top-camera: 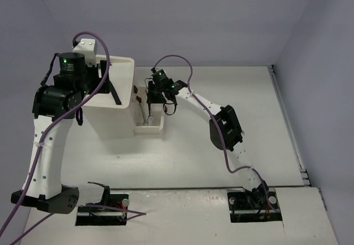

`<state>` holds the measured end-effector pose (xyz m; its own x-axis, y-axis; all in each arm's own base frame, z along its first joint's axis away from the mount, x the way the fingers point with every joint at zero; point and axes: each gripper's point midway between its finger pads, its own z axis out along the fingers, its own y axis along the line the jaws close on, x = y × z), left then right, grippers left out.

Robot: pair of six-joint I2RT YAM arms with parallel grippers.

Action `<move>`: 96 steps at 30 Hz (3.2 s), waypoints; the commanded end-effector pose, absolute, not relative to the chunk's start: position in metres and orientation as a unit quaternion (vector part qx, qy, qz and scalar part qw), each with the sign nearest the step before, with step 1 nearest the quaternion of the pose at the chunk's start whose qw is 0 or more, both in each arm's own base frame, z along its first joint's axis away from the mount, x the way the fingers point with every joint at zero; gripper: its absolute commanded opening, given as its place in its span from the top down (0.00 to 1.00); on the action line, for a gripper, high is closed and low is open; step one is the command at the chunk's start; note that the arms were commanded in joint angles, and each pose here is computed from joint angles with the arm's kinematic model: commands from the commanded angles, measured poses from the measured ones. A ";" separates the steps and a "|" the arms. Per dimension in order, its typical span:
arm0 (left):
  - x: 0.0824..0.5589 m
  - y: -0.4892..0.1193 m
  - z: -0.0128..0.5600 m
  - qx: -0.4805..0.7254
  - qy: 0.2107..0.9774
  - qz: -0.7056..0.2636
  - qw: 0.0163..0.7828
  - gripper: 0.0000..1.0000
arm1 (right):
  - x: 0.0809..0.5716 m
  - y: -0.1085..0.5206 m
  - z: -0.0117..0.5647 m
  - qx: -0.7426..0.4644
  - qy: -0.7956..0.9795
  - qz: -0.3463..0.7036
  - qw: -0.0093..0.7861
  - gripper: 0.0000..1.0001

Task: Sort the tools into containers

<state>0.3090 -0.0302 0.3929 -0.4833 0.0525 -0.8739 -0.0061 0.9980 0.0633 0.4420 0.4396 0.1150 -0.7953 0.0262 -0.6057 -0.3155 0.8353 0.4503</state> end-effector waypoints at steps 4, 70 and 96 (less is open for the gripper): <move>0.304 -0.027 0.413 0.001 0.840 0.028 0.542 0.32 | 0.458 0.435 0.167 -0.075 0.879 0.274 0.383 0.53; 0.311 -0.056 0.401 0.026 0.850 -0.015 0.525 0.32 | 0.394 0.164 0.047 -0.042 0.972 0.093 0.210 1.00; 0.320 -0.033 0.387 0.013 0.860 0.057 0.507 0.31 | 0.455 0.452 0.171 -0.025 0.870 0.353 0.343 0.91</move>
